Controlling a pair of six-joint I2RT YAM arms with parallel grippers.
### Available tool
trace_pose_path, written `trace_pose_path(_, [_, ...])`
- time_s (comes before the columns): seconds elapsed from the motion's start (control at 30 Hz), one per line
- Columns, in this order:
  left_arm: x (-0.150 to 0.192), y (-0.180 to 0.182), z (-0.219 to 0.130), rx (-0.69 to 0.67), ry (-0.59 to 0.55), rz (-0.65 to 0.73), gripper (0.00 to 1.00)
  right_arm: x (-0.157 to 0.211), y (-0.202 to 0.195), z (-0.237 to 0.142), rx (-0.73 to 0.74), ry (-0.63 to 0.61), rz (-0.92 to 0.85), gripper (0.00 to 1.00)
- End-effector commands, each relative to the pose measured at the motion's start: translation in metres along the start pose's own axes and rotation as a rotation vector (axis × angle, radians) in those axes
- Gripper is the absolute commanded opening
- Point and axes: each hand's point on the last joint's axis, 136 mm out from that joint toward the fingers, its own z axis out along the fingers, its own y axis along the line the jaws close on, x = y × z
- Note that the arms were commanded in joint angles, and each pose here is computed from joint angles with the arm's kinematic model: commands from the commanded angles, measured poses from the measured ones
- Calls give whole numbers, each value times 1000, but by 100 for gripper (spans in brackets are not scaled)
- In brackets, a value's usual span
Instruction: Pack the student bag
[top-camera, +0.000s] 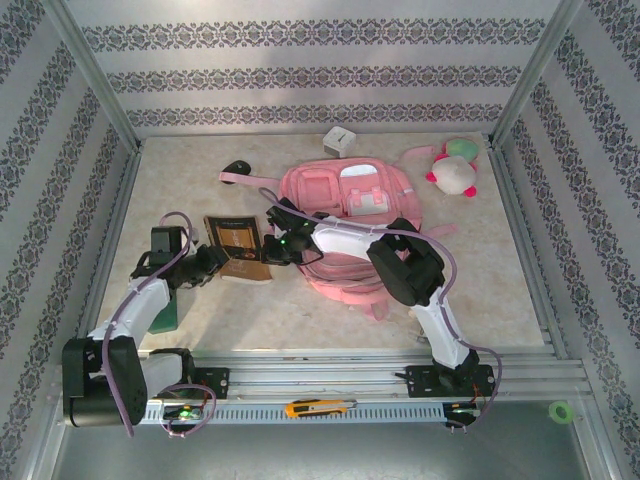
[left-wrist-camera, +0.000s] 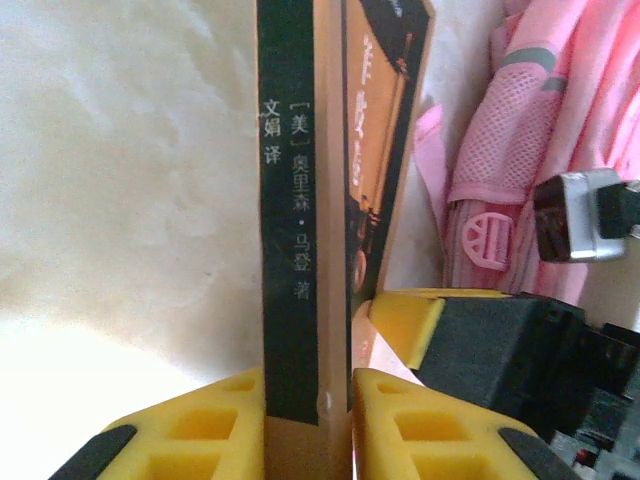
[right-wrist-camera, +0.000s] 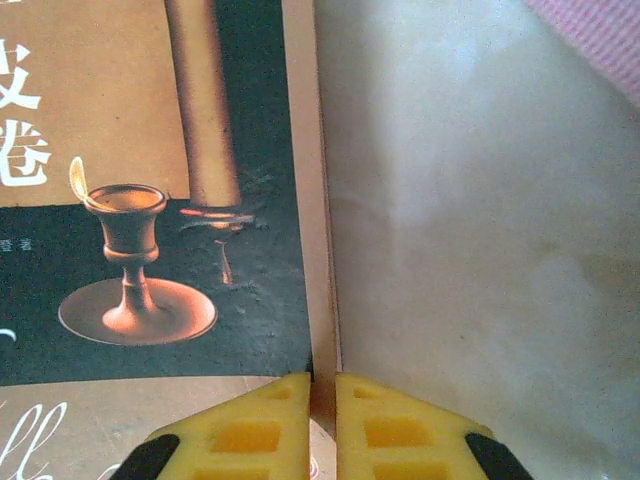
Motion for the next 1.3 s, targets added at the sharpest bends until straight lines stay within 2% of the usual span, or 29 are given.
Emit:
trace_pose_path(0.0, [-2, -8, 0, -1, 6, 52, 27, 17, -10, 1, 34, 35, 20, 12])
trace_pose_path(0.3, [0, -20, 13, 51, 33, 51, 26, 11, 1, -1, -2, 16, 19, 13])
trace_pose_path(0.47, [-3, -19, 10, 6, 29, 96, 10, 7, 3, -8, -4, -3, 15, 13])
trace_pose_path(0.63, [-13, -40, -14, 16, -23, 240, 0, -8, 17, -50, -33, -95, -16, 25])
trace_pose_path(0.7, [-15, -62, -26, 86, -44, 332, 0, -15, 25, -78, -55, -152, -42, 32])
trace_pose_path(0.8, [-12, -103, -49, 243, -89, 485, 0, -24, 34, -131, -77, -276, -103, 35])
trace_pose_path(0.9, [-2, -144, -73, 412, -121, 632, 0, -26, 36, -186, -76, -413, -177, 44])
trace_pose_path(1.03, [24, -192, -103, 652, -155, 802, 0, -16, 41, -253, -120, -599, -301, 52])
trace_pose_path(1.13, [50, -219, -116, 805, -129, 905, 0, -2, 44, -293, -155, -735, -429, 59])
trace_pose_path(1.17, [58, -226, -119, 848, -112, 925, 0, 3, 43, -304, -163, -780, -462, 67])
trace_pose_path(1.27, [72, -244, -128, 950, -82, 959, 0, 21, 44, -329, -224, -870, -549, 82])
